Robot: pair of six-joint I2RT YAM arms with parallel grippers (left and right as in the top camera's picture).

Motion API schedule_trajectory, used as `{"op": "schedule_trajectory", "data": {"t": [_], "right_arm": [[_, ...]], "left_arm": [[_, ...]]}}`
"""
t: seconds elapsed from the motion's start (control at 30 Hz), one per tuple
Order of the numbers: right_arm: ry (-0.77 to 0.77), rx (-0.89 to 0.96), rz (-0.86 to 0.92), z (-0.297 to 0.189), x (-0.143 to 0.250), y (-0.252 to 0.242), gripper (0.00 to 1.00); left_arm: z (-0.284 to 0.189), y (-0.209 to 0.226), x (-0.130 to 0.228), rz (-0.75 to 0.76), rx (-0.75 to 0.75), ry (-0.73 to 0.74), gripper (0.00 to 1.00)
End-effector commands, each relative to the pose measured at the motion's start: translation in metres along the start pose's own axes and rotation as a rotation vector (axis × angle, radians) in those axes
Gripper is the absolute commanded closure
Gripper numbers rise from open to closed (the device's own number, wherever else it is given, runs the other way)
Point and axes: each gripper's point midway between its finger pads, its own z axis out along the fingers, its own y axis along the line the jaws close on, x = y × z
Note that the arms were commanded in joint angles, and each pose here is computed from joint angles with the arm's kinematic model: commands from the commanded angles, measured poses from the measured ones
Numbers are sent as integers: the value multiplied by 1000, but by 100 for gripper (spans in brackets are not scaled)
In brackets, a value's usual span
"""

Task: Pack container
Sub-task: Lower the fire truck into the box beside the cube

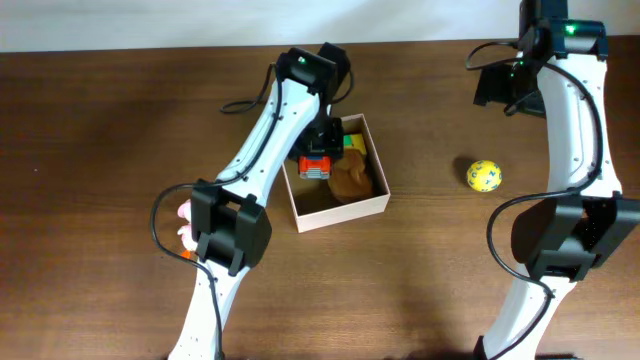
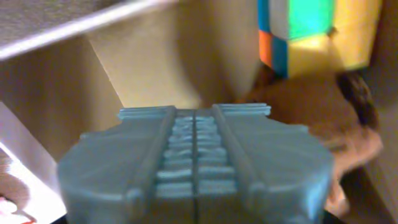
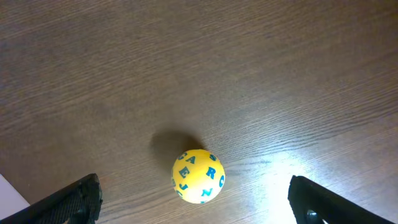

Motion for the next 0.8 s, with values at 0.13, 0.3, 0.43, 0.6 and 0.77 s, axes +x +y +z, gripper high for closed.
{"op": "schedule_trajectory", "data": {"t": [0.13, 0.3, 0.43, 0.6, 0.77], "right_arm": [[-29, 9, -2, -10, -4, -2, 1], [-29, 9, -3, -10, -4, -2, 1], [-29, 9, -3, -10, -4, -2, 1], [-29, 9, -3, -10, -4, -2, 1], [-30, 9, -2, -10, -4, -2, 1]], "left_arm": [[4, 20, -11, -126, 2, 9, 62], [15, 16, -9, -138, 43, 54, 63], [18, 16, -9, -142, 41, 58, 63], [18, 15, -10, -157, 43, 58, 63], [23, 13, -17, -154, 53, 39, 62]]}}
